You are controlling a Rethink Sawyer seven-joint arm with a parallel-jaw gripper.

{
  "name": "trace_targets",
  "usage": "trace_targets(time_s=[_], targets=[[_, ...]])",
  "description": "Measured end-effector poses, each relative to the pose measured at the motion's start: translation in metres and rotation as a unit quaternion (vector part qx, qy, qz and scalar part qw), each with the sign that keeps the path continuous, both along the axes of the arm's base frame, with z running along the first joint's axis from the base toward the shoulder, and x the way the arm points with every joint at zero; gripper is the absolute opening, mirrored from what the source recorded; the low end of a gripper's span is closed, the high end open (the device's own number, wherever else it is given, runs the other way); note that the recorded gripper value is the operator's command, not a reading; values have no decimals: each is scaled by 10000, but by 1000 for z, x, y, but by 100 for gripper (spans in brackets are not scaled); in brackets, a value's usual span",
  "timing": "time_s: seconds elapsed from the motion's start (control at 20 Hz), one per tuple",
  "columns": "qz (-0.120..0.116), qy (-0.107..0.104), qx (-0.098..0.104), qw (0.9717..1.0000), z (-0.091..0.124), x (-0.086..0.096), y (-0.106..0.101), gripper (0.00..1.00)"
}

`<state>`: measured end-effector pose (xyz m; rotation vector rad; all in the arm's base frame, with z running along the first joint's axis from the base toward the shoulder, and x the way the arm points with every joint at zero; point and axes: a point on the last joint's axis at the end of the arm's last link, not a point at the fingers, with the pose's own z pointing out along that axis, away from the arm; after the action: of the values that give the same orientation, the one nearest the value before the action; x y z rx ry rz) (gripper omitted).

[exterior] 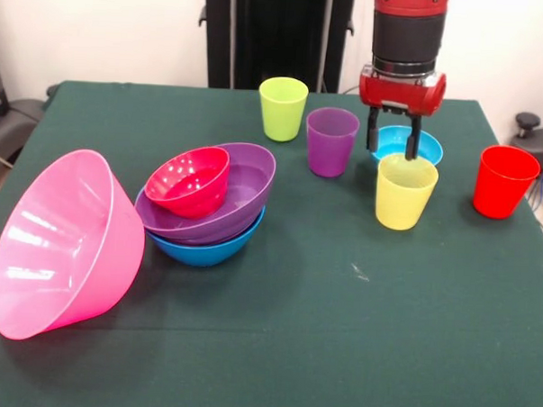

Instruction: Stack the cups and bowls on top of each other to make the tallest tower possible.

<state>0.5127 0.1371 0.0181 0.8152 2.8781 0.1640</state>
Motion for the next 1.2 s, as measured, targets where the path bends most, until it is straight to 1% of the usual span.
trace_targets(time_s=[0.35,0.65,0.85,0.9,0.95,1.05,1.2], targets=[[-13,76,-27,10000,-20,-12,1,100],[-22,140,-77,9999,-43,-25,2,100],[-17,192,-85,9998,-55,-34,3,100],[-10,179,-85,9998,-55,-34,3,100],[12,96,-99,9999,-54,-32,5,0],[14,89,-98,9999,-54,-31,6,0],[30,1,-76,10000,-49,-26,9,0]])
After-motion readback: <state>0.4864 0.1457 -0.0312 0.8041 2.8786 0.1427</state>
